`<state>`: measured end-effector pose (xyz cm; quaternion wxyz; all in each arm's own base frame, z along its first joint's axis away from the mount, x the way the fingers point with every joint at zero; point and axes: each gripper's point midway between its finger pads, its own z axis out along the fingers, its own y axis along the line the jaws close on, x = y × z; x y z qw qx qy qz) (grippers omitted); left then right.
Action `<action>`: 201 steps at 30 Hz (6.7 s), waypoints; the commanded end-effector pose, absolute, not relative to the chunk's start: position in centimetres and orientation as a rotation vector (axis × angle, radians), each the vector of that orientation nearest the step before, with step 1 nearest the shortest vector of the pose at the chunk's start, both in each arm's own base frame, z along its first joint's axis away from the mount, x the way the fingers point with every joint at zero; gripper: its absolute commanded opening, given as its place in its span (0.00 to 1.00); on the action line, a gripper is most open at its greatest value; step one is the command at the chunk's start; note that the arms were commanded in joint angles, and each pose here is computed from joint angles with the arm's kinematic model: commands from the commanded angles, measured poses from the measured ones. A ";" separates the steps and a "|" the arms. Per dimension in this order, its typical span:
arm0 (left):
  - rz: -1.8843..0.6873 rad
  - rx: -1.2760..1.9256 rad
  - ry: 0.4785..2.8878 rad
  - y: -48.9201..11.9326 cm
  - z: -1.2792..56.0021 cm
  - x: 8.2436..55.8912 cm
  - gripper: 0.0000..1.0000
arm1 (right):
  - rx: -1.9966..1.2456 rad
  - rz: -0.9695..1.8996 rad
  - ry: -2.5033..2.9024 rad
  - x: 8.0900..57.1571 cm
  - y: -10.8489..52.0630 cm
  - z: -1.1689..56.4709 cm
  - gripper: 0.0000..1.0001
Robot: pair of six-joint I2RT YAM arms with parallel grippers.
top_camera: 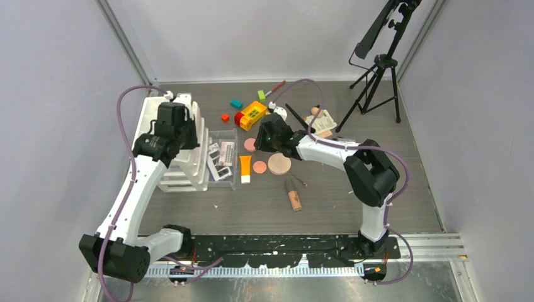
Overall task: Organize the makeup
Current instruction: Close the drawer in the storage box.
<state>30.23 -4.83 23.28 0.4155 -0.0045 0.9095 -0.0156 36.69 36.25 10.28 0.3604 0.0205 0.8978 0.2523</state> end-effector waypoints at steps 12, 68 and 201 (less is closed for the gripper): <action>-0.082 -0.056 2.060 -4.7 28.3 31.6 0.00 | -0.088 0.890 2.352 35.1 42.5 11.4 0.34; -0.095 -0.045 2.059 -4.9 28.4 31.5 0.00 | -0.027 0.826 2.356 34.6 44.1 10.2 0.33; -0.313 -0.079 1.961 -7.6 32.2 31.6 0.00 | 0.066 1.827 1.891 32.4 48.6 22.7 0.58</action>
